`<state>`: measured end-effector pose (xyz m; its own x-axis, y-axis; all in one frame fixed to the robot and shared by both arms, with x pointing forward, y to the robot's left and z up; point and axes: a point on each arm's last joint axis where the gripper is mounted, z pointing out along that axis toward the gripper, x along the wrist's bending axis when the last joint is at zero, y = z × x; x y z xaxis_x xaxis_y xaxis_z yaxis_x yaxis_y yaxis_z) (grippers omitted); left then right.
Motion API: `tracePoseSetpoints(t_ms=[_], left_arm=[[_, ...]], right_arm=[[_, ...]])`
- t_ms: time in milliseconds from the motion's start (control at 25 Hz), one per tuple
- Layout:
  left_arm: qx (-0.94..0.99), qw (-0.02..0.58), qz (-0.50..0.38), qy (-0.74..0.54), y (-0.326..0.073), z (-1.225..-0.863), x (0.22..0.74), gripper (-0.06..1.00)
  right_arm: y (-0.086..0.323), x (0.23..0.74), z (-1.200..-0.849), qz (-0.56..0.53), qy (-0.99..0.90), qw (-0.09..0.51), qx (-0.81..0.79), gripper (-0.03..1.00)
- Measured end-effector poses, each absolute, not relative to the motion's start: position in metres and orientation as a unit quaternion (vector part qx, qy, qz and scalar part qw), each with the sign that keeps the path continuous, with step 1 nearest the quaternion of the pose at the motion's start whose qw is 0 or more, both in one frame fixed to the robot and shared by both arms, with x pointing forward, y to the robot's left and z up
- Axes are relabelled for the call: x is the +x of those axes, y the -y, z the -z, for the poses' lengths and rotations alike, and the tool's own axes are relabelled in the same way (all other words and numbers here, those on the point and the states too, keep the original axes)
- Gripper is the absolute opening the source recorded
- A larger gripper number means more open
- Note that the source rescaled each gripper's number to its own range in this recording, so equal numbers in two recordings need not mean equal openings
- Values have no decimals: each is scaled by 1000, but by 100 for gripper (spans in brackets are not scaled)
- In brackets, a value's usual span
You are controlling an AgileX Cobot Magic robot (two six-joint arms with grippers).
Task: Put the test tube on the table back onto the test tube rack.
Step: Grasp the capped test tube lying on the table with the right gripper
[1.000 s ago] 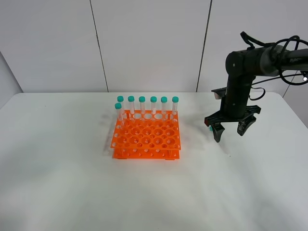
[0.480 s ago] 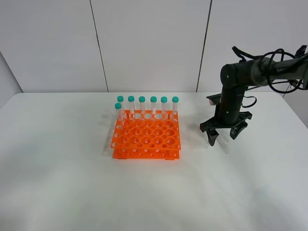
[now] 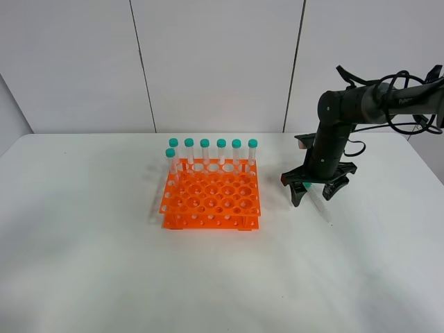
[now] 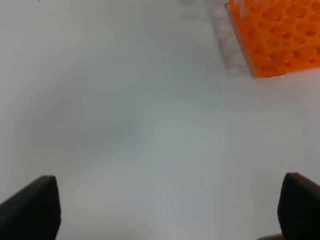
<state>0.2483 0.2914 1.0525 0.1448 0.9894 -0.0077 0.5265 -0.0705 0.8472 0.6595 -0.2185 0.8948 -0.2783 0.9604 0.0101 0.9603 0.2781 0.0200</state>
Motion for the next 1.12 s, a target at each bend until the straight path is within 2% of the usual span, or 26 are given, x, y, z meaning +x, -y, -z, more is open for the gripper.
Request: tracePoseSetpoints(t_ms=[400,720,1120], left_arm=[[661,368,-314,-574,-291,-1052,248,94],[661,368,-314,-574,-291,-1052,248,94],[661,368,-314,-574,-291,-1052,248,94]], right_arm=[[255,658,-895,16,-773,-28,634,88],[252,656,-895,-1,-778,-53,625,88],[251,660,-895,-14,-778,-40,626,86]])
